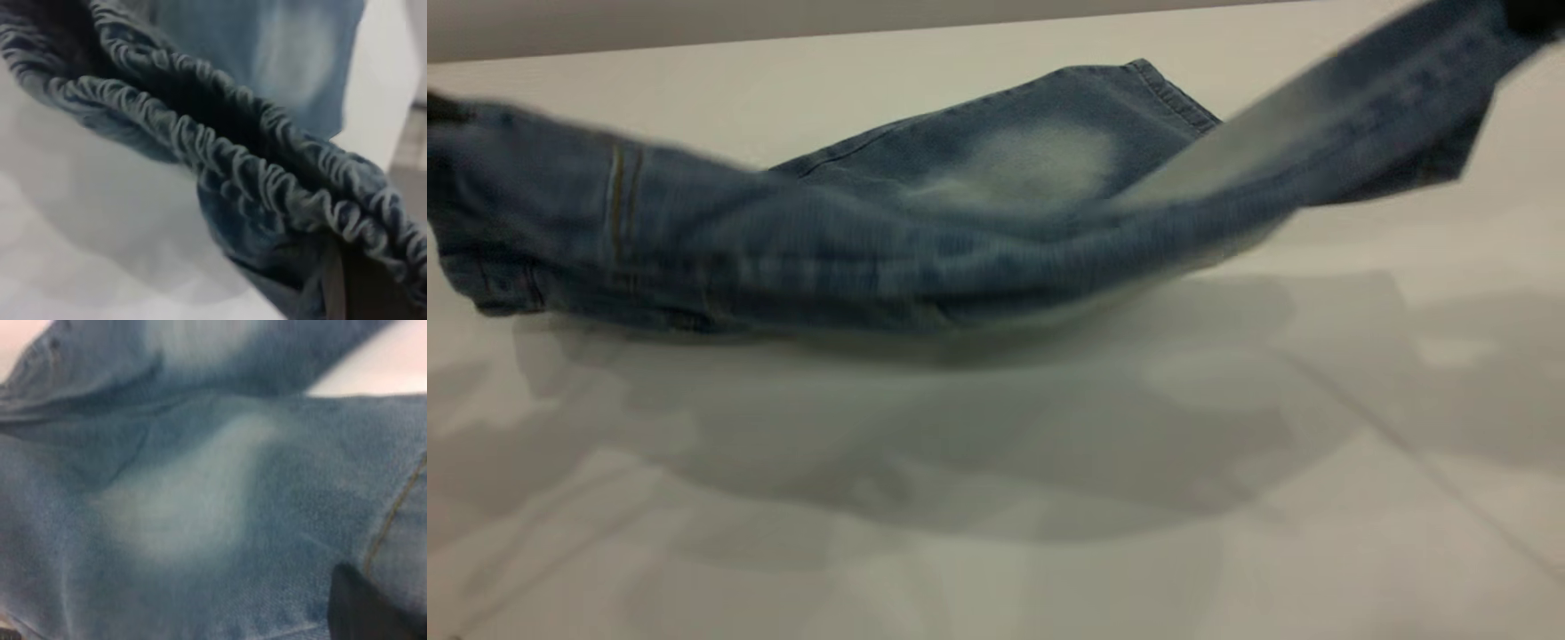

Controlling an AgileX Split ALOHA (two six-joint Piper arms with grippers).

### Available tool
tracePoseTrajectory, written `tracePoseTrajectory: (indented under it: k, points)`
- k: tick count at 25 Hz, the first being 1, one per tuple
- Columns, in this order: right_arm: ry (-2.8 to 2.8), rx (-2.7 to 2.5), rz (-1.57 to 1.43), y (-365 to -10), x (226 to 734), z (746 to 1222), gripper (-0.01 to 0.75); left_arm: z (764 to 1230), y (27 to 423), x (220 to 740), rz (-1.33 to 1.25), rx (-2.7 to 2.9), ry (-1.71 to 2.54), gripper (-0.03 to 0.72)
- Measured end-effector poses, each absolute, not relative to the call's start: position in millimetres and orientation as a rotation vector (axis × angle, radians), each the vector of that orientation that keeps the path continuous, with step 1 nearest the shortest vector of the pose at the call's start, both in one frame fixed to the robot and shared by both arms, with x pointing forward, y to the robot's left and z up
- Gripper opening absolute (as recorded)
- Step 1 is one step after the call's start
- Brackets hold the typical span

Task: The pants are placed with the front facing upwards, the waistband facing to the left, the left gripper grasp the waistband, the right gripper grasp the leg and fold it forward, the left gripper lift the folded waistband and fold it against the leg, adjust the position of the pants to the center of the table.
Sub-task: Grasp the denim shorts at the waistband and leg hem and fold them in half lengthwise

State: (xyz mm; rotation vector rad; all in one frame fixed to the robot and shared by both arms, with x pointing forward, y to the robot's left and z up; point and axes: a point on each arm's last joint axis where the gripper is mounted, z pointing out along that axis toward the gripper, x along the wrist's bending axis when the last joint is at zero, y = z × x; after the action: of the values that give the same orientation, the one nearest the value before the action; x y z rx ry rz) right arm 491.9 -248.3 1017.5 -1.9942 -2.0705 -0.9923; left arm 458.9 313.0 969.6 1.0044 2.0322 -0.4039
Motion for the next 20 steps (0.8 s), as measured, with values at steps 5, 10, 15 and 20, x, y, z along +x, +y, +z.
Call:
tracePoseTrajectory:
  k: [5, 10, 15, 20]
  points:
    - [-2.064, -1.964, -1.045, -245.2, 530.8, 1017.3, 0.02, 976.4, 315.4, 469.0, -0.397, 0.796, 2.012, 0.111]
    - [-1.996, -1.961, -1.073, -241.2, 569.8, 1006.6, 0.02, 980.2, 322.8, 478.0, -0.345, 0.598, 2.017, 0.111]
    - [-1.931, -1.924, -1.073, -232.9, 603.0, 994.1, 0.02, 981.0, 330.4, 482.9, -0.309, 0.427, 2.045, 0.111]
    - [-1.937, -1.889, -1.054, -220.8, 625.6, 979.7, 0.02, 979.6, 338.1, 485.3, -0.254, 0.312, 2.08, 0.111]
